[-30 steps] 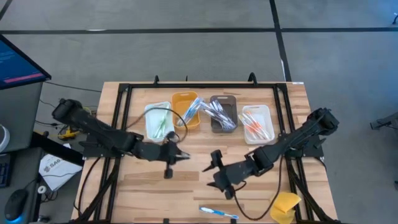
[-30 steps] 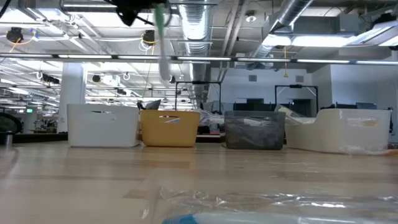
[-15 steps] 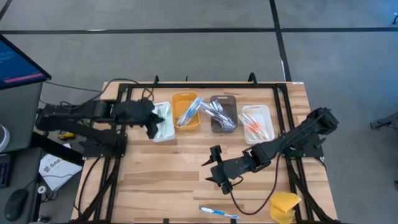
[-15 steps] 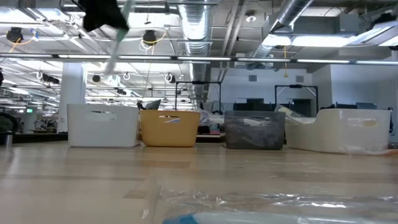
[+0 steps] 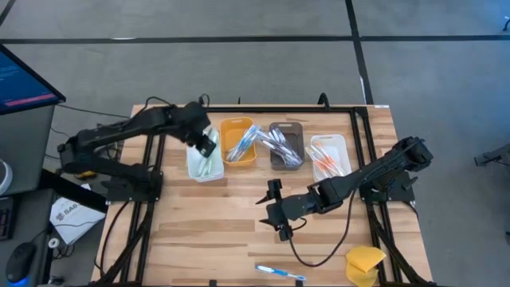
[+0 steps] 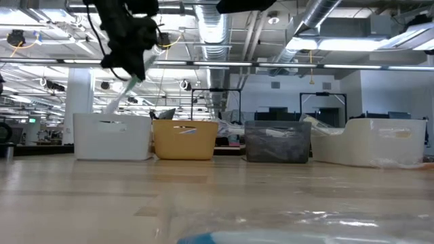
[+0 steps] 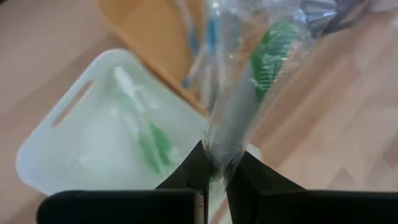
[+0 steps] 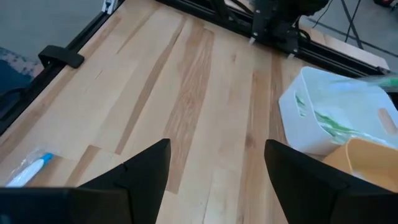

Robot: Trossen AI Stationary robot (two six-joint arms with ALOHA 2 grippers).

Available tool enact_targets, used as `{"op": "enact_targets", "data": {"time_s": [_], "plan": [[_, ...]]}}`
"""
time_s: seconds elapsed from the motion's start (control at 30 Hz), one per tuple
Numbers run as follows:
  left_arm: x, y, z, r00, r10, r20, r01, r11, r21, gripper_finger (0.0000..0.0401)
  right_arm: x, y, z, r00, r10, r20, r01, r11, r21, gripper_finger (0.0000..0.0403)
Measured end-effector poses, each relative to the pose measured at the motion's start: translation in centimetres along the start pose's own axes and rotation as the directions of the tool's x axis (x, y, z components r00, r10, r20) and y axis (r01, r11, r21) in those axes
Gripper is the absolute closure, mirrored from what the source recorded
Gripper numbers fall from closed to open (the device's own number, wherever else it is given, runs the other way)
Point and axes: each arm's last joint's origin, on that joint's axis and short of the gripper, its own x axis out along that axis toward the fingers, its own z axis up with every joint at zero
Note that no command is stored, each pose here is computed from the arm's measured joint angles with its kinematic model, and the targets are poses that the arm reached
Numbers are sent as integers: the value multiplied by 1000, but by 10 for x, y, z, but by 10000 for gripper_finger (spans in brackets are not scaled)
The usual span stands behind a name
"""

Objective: Pick & Place Toothbrushes
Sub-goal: Put the green toothbrush into the left white bin

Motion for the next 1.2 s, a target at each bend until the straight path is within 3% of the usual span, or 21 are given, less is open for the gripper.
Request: {"op": "enact_targets", "data": {"time_s": [0.23, 0.43, 0.8, 1.0, 1.2], "plan": [[21, 18, 14, 994, 61, -92, -66, 997, -50, 383, 2, 2, -6, 999, 35, -9, -35, 999, -3, 148], [39, 20, 16, 982, 28, -186, -40, 997, -61, 381, 8, 7, -24, 998, 57, -31, -57, 998, -9, 148], [66, 28, 14, 938, 80, -338, -122, 987, -105, 379, 9, 6, -21, 999, 52, 11, -52, 999, 3, 148], [72, 29, 14, 928, 109, -356, -154, 983, -100, 370, 9, 6, -21, 999, 52, 11, -52, 999, 3, 148], [72, 29, 14, 929, 106, -356, -159, 980, -122, 337, 9, 6, -21, 999, 52, 11, -52, 999, 3, 148]]}}
